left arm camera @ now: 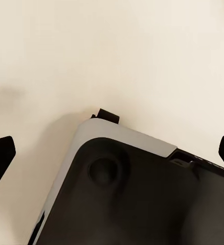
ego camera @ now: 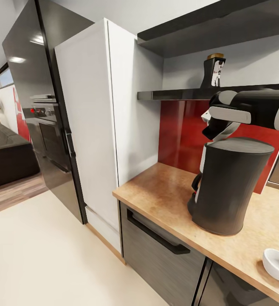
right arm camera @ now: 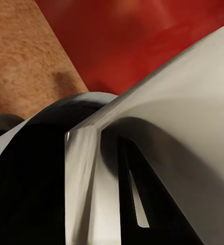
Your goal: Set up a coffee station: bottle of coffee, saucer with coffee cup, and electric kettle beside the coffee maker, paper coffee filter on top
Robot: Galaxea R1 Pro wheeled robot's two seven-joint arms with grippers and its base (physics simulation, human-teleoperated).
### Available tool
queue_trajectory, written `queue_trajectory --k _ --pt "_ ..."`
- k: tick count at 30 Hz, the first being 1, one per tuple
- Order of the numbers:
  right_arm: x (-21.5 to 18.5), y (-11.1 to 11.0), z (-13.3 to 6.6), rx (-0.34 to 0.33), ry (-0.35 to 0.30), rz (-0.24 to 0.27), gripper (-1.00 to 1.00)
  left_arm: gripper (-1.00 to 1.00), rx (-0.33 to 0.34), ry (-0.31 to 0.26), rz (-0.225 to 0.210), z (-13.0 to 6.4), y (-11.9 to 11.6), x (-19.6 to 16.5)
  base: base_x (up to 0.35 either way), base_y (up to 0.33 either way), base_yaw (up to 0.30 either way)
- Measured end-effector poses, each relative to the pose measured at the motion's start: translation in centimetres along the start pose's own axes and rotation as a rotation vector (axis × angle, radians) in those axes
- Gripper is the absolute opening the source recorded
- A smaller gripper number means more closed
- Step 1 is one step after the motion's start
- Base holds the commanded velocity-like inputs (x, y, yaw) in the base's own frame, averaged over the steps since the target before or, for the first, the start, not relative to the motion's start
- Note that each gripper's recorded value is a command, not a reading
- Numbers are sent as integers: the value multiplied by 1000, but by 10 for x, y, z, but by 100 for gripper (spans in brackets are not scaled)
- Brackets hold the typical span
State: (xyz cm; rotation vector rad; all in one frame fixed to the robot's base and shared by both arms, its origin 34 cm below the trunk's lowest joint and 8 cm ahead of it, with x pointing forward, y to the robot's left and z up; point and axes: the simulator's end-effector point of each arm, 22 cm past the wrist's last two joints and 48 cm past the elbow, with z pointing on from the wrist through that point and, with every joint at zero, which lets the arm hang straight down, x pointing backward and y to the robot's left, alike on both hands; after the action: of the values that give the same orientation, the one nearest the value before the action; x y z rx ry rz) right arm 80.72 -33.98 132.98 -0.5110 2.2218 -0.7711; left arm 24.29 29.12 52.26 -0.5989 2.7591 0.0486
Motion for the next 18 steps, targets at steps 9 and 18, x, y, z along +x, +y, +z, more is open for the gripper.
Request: queue_trajectory --k 9,18 --pt "0 0 0 0 0 0 -100 100 0 0 1 0 0 0 0 0 0" --pt "0 0 0 0 0 1 100 100 0 0 1 0 0 0 0 0 0"
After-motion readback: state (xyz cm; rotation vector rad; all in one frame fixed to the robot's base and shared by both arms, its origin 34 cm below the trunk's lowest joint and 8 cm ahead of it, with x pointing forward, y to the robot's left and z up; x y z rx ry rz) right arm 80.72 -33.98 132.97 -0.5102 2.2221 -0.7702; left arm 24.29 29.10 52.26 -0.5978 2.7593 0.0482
